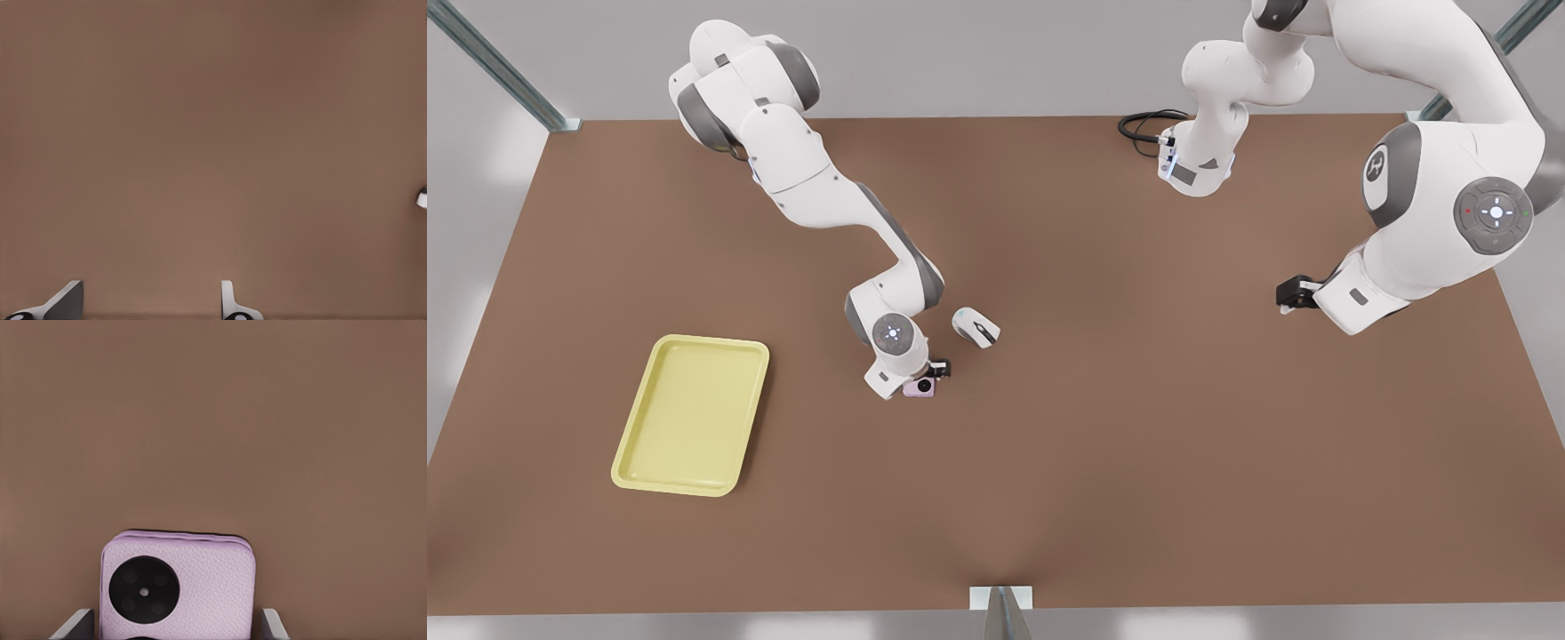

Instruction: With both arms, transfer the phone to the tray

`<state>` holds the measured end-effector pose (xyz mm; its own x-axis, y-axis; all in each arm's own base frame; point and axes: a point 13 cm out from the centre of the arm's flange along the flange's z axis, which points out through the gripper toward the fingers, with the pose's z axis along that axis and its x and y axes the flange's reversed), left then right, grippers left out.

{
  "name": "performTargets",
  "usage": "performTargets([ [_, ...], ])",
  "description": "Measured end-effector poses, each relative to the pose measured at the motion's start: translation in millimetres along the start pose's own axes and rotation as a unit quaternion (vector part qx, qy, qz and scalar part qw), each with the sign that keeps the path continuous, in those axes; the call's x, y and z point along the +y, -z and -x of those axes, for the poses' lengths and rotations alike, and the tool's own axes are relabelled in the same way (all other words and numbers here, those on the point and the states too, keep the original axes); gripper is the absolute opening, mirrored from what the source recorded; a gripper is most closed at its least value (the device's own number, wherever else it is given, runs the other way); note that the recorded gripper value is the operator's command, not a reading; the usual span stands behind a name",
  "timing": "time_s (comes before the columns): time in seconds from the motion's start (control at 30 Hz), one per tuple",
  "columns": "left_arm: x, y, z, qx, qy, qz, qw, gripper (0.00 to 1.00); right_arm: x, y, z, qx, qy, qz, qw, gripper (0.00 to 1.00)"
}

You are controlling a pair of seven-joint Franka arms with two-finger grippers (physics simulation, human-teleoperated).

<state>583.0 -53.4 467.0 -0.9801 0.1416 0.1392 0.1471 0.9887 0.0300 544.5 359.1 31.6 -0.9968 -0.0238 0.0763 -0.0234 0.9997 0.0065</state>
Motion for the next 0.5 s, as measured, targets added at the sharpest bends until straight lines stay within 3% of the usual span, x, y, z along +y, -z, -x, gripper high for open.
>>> performTargets([
  [0.27,-1,0,0,-0.001,0.008,-0.002,1.000,1.00,2,-1,2,-0.004,0.024,0.005,1.000,0.72],
  [0.5,-1,1,1,-0.002,0.013,-0.003,1.000,1.00,2,17,10,-0.014,0.040,0.013,0.999,0.71],
])
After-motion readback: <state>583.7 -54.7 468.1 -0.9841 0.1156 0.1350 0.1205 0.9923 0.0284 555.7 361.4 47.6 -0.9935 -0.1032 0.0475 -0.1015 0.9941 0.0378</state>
